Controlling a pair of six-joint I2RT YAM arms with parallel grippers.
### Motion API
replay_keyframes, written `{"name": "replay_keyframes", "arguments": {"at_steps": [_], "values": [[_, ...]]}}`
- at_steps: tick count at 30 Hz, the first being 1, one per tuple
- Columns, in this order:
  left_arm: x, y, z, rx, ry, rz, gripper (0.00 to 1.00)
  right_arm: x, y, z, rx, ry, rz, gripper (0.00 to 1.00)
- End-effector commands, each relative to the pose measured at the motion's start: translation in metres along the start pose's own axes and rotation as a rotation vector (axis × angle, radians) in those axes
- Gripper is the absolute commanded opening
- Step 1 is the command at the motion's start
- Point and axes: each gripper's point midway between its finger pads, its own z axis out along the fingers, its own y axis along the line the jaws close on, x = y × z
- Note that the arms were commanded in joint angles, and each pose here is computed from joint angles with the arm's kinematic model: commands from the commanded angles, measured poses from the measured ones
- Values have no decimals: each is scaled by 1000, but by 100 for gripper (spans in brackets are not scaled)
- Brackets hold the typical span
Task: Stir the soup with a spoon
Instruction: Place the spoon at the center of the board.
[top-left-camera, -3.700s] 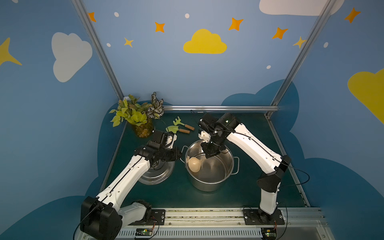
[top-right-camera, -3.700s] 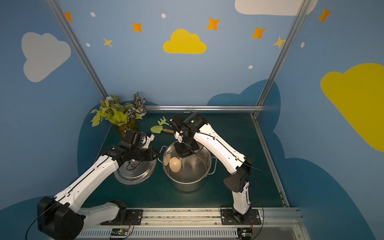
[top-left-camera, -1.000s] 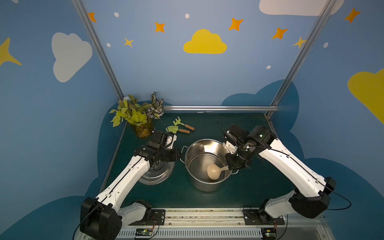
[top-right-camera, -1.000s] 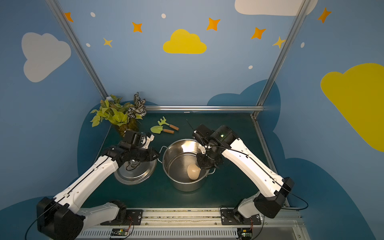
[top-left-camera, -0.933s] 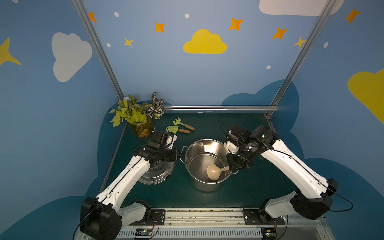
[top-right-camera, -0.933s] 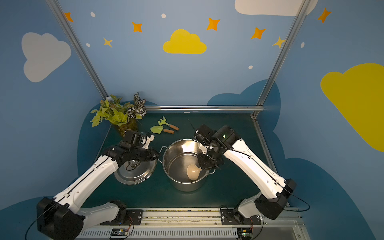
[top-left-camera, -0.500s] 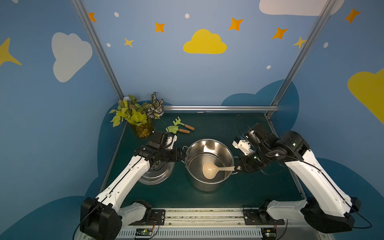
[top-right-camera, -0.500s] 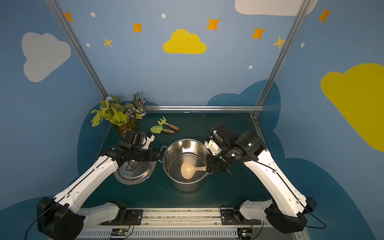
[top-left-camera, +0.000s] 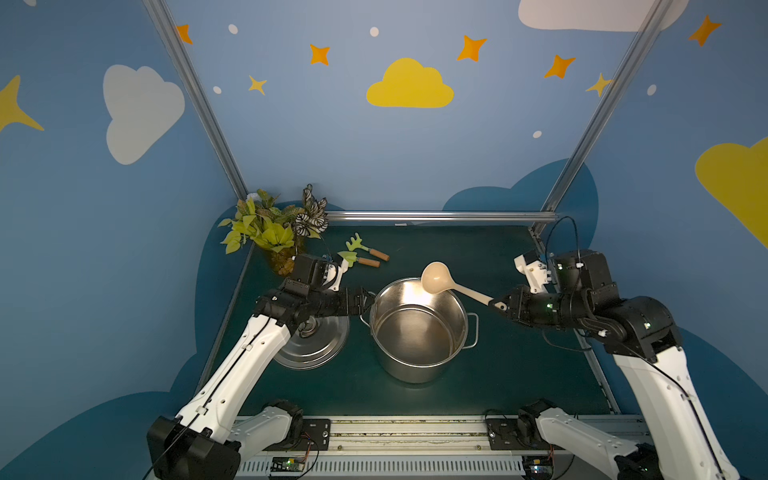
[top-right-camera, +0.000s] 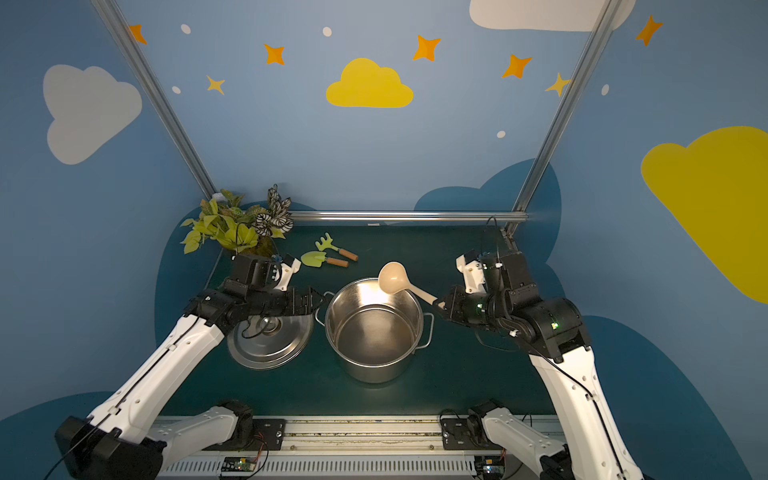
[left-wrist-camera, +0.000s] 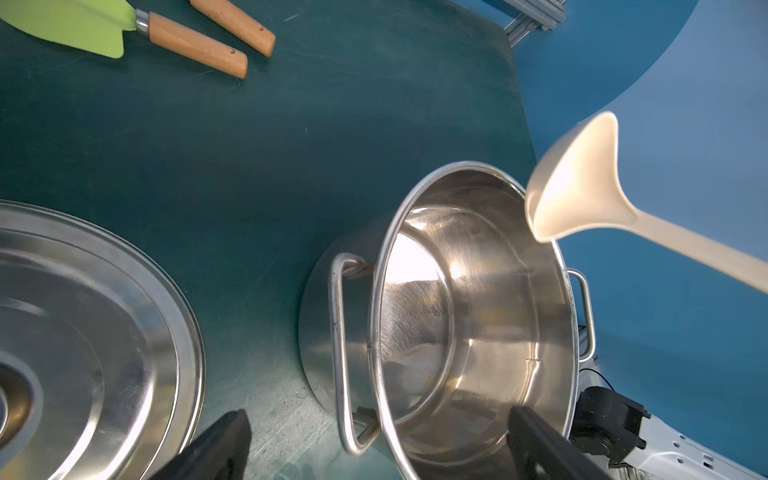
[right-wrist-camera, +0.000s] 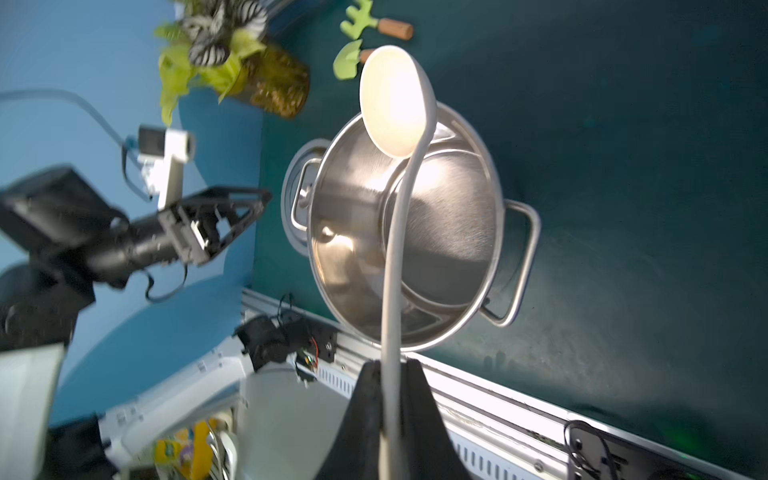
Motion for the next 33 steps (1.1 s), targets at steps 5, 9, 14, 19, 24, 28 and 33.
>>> {"name": "replay_keyframes", "arguments": {"at_steps": [5, 9, 14, 19, 24, 28, 33], "values": [[-1, 7, -12, -20, -76, 35, 100, -69, -58, 15, -176, -318, 420, 0], [0, 13, -14, -33, -105, 39, 100, -58, -99, 45, -143, -288, 528, 0], [4, 17, -9, -31, -89, 30, 100, -38, -130, 75, -96, -214, 563, 0], [9, 21, -3, -28, -77, 20, 100, -20, -153, 91, -55, -201, 581, 0], [11, 25, 0, -34, -73, 20, 100, 11, -180, 99, 45, -173, 602, 16], [9, 26, 1, -40, -81, 21, 100, 28, -199, 99, 135, -178, 620, 29], [5, 30, 0, -63, -102, 28, 100, 41, -218, 95, 233, -200, 601, 55]]}}
